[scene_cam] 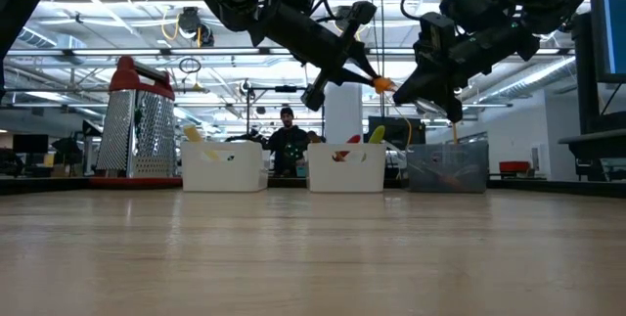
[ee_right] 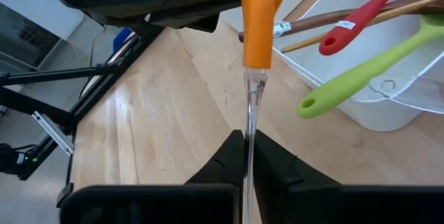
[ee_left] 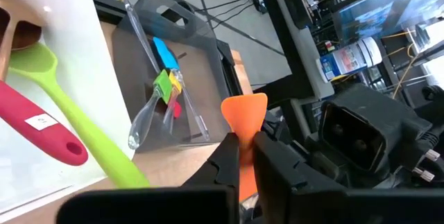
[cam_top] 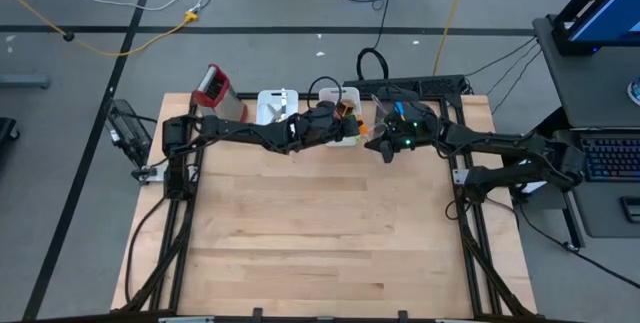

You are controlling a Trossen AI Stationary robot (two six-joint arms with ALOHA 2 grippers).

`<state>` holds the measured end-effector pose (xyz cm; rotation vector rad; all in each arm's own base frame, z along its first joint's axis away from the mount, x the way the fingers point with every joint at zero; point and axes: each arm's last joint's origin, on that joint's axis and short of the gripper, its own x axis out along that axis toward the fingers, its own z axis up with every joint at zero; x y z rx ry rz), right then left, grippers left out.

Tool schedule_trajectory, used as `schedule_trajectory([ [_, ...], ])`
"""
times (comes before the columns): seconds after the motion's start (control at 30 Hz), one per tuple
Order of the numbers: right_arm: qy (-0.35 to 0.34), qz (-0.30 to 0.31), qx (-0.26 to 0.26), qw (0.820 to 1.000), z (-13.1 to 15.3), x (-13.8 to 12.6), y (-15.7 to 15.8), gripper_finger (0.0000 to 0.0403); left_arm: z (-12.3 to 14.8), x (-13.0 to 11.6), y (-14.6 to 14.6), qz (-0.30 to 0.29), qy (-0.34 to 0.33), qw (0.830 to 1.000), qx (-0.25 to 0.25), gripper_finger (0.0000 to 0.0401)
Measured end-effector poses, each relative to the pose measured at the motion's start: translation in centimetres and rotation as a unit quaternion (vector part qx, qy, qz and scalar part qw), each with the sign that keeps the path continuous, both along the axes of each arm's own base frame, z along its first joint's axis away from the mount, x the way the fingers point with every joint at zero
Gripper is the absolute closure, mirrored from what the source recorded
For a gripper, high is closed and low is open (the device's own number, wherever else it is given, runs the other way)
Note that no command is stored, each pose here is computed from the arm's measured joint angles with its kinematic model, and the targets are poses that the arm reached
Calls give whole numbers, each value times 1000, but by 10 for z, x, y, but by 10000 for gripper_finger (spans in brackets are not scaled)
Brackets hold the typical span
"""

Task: Pick & Place Kitchen Items
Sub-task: Put the orange spatula into the black bin

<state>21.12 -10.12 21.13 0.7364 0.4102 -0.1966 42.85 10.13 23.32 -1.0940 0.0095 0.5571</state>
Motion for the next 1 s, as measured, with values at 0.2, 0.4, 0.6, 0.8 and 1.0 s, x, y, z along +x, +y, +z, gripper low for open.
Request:
schedule_trajectory([
  [0.2, 0, -3, 4, 1000, 0, -1, -1, 399, 0, 0, 1, -3, 8, 1000, 18, 322],
  [0.4, -4, -8, 8, 1000, 1, -2, -3, 399, 3, 0, 4, -2, -4, 999, 37, 231],
  [0.6, -4, -18, 12, 1000, 2, -5, -7, 399, 4, -3, 15, 4, -1, 999, 42, 157],
  [0.8, -1, -44, 13, 999, 6, -15, -13, 399, 3, -7, 32, -53, 4, 997, 52, 116],
  [1.0, 23, -110, 38, 993, 7, -39, -29, 399, 3, -11, 44, -131, -3, 990, 47, 103],
])
